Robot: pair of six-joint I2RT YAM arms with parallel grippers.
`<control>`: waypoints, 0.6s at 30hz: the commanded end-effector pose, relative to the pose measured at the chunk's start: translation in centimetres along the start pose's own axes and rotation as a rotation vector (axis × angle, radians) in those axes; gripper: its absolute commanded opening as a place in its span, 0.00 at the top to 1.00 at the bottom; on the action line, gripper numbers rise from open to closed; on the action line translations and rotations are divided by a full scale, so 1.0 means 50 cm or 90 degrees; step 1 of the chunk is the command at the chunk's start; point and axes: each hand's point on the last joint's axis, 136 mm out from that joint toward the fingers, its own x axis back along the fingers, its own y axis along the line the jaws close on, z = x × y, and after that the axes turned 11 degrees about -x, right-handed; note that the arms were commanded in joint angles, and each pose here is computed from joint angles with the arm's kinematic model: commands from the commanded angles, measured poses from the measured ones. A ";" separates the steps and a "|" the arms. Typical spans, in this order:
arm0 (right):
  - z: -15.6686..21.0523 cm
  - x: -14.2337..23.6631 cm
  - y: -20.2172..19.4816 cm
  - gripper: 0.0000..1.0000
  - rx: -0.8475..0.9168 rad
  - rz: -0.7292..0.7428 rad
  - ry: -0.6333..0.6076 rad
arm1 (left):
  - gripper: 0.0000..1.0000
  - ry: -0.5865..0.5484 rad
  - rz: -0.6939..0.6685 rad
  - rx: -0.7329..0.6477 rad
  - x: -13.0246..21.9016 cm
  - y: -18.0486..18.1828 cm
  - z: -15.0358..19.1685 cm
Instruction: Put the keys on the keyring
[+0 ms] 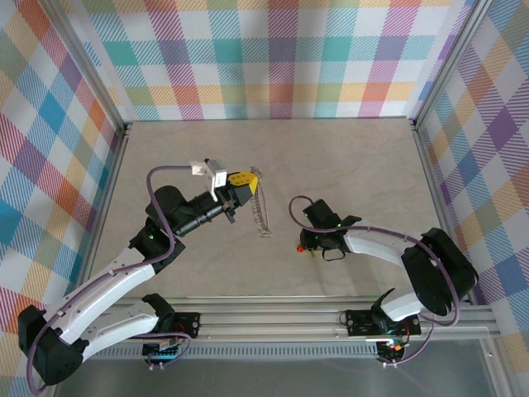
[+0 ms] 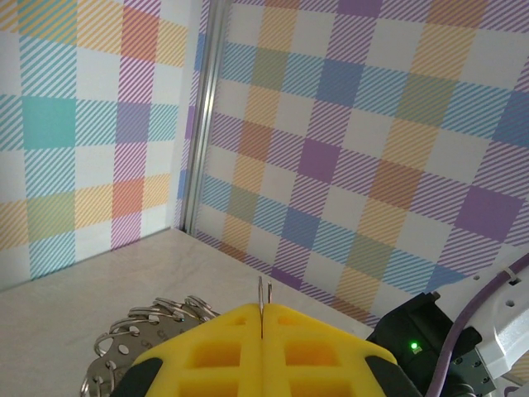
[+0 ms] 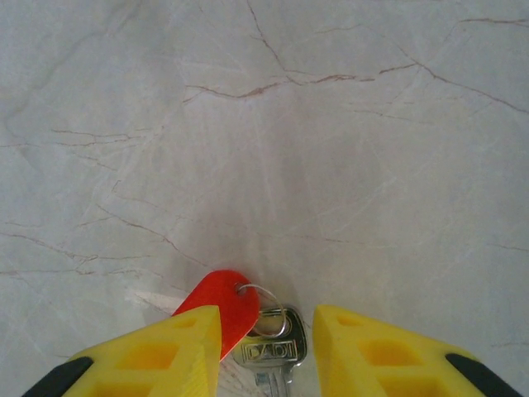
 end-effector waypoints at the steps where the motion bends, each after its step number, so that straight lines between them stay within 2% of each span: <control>1: 0.001 -0.014 0.007 0.65 0.005 -0.022 0.007 | 1.00 -0.042 0.020 -0.007 0.002 -0.016 -0.040; 9: 0.002 -0.025 0.021 0.67 0.002 -0.051 0.022 | 1.00 -0.040 0.018 -0.007 0.000 -0.015 -0.038; 18: 0.013 -0.011 0.008 0.74 -0.011 -0.055 0.021 | 1.00 -0.040 0.019 -0.006 -0.001 -0.014 -0.037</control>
